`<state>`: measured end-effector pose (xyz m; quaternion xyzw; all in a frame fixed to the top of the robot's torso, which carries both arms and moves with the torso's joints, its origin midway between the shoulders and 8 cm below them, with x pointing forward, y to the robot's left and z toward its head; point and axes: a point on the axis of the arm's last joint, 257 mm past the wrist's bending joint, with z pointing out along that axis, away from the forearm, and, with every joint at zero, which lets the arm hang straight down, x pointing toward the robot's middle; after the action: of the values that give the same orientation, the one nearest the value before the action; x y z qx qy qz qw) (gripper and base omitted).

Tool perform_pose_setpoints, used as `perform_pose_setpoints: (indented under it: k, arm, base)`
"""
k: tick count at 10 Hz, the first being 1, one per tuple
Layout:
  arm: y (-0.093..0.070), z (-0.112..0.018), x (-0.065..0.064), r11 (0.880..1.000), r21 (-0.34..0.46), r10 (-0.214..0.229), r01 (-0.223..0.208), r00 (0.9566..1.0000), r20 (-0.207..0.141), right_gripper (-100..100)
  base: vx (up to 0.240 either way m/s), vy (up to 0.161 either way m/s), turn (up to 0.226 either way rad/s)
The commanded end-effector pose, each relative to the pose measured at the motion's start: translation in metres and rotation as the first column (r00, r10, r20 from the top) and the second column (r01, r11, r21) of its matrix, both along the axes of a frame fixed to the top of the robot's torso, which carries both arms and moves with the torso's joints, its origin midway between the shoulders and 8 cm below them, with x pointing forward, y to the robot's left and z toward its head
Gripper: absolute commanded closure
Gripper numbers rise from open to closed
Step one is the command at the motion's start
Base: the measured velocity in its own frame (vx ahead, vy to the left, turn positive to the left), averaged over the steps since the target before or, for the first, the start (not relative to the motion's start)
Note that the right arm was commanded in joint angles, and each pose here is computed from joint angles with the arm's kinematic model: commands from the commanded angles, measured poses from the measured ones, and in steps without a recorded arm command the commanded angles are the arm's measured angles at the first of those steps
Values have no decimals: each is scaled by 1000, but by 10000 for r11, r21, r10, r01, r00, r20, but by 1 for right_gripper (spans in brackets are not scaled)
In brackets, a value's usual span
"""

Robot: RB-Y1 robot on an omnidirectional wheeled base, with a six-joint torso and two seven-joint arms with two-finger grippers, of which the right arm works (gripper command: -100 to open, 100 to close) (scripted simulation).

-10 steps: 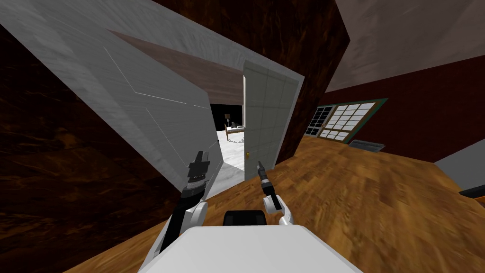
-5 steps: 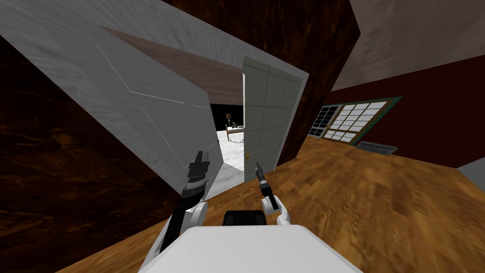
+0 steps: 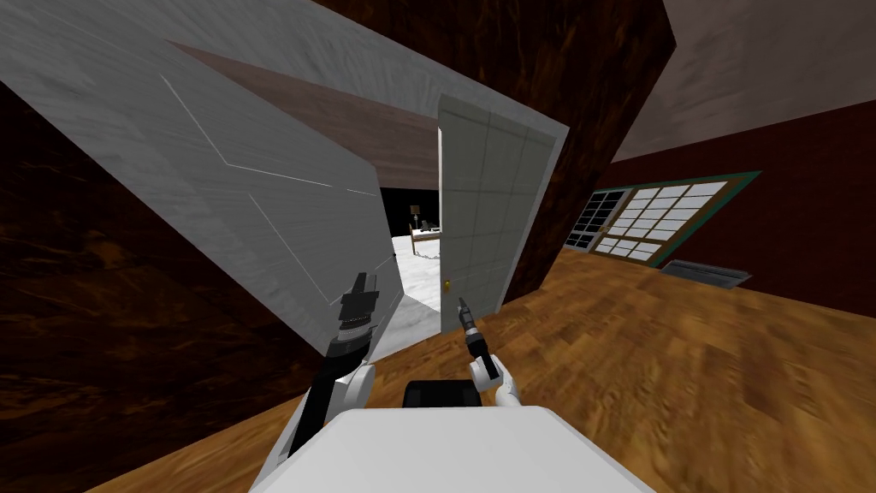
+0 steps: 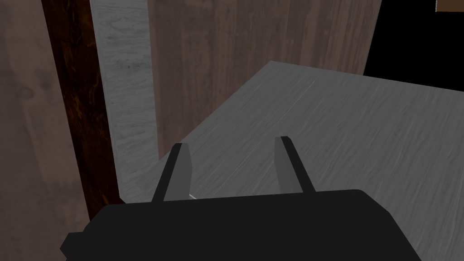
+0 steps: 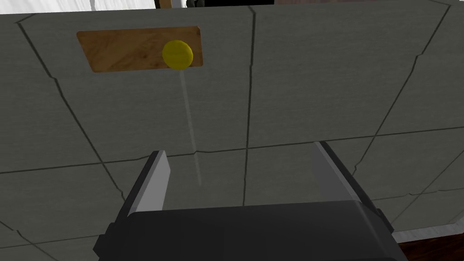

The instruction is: Push the door open

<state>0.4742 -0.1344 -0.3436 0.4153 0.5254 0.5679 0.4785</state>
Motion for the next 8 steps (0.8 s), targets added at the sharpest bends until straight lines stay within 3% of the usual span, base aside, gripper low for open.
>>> perform_pose_setpoints:
  k: [1,8]
  arm:
    - [9,-11,-2,9999,5,140,-140,9996,-238,-100]
    - [32,-38,-8,9986,59,535,-532,9951,-831,-100]
  base:
    - [88,-60,57]
    - [59,-49,37]
